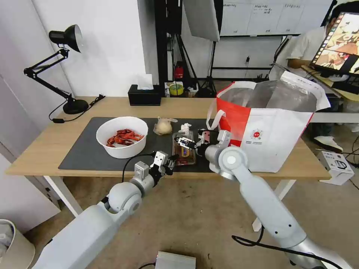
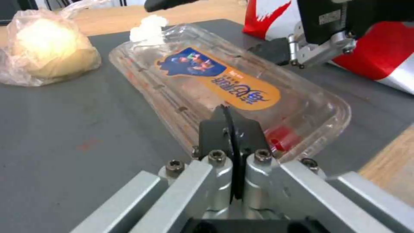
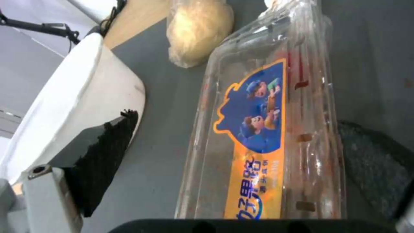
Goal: Pick up the trash from the table and place it into the takeout bag.
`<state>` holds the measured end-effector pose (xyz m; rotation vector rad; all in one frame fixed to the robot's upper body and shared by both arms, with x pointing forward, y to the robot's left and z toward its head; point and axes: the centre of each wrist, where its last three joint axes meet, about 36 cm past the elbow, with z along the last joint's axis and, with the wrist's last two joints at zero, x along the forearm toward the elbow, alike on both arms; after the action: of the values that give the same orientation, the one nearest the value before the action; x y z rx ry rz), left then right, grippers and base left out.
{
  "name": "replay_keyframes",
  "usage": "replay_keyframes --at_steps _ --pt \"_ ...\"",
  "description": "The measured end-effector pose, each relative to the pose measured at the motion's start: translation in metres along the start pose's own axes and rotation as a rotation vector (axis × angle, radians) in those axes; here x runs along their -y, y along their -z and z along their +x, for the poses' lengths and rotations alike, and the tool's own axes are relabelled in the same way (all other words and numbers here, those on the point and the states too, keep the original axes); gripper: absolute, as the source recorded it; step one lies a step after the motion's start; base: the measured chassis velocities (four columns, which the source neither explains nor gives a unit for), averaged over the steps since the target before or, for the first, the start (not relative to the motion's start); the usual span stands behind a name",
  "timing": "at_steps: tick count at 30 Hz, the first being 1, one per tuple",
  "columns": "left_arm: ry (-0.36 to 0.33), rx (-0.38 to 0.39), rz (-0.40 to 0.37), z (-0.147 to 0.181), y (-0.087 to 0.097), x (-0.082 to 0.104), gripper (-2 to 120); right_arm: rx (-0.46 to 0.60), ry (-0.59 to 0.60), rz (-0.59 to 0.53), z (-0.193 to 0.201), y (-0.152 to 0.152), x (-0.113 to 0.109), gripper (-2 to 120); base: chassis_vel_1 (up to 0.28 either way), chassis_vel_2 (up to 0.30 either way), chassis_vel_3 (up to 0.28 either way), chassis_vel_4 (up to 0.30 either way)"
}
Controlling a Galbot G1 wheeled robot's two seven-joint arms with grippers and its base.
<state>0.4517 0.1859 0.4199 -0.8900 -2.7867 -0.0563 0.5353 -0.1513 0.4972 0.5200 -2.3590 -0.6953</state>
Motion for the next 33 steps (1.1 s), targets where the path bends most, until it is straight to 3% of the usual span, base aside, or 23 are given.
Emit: replay_keyframes --at_steps 29,33 --pt "0.007 0.002 0.007 0.0056 -0.0016 0.0 0 -0.052 -0.017 -0.007 -0.0058 -0.0008 -0.0014 100 0.0 0.0 0.0 0.0" --pt "0.011 0.003 0.005 0.0063 -0.0011 -0.0016 0 -0.066 -0.036 -0.006 -0.0076 -0.0013 -0.0019 90 0.0 0.0 0.0 0.0"
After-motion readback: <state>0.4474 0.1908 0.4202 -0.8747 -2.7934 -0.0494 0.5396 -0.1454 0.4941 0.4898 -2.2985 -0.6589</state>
